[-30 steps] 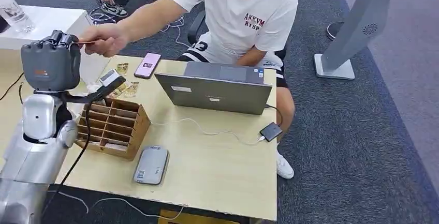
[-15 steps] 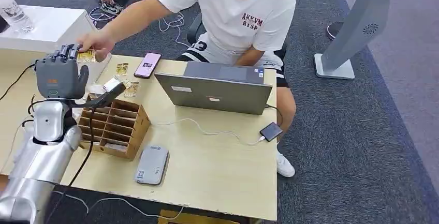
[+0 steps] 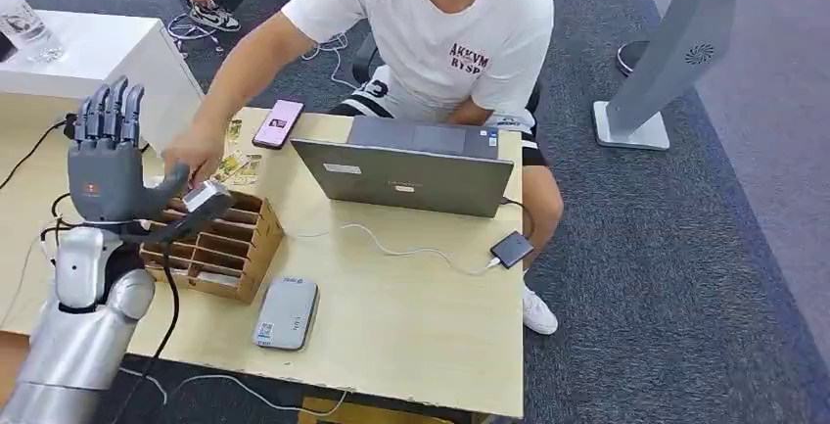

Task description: Pass the card to the sensor for recognition and then transmit it.

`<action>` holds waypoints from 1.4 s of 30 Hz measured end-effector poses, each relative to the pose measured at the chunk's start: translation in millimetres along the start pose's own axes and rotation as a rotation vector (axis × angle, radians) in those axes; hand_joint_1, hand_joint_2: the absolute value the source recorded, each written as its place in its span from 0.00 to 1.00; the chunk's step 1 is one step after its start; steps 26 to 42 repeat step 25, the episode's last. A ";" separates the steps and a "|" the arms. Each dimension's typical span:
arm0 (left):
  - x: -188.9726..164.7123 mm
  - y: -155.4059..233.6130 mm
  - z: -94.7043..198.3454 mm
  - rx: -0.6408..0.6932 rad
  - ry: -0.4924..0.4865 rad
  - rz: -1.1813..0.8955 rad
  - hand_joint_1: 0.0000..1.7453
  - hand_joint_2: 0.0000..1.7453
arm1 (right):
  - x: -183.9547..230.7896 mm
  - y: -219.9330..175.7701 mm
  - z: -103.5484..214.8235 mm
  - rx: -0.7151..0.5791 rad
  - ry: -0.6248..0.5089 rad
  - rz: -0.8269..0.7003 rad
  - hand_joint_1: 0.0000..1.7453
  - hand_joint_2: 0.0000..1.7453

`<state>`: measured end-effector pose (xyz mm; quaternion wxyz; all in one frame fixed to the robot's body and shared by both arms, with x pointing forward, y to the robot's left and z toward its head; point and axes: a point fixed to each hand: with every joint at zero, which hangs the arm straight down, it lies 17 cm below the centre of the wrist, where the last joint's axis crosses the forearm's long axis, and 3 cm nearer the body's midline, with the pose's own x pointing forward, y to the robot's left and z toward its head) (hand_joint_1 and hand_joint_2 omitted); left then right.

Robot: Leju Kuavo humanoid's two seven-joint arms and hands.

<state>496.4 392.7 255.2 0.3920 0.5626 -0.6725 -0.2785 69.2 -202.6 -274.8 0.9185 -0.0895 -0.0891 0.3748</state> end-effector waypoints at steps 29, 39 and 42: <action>-304.9 86.7 522.9 1.313 1.133 1.255 0.00 1.00 | -25.0 19.8 3.4 0.010 0.021 -0.158 0.00 1.00; -304.9 86.7 522.9 1.313 1.133 1.255 0.00 1.00 | -25.0 19.8 3.4 0.010 0.021 -0.158 0.00 1.00; -304.9 86.7 522.9 1.313 1.133 1.255 0.00 1.00 | -25.0 19.8 3.4 0.010 0.021 -0.158 0.00 1.00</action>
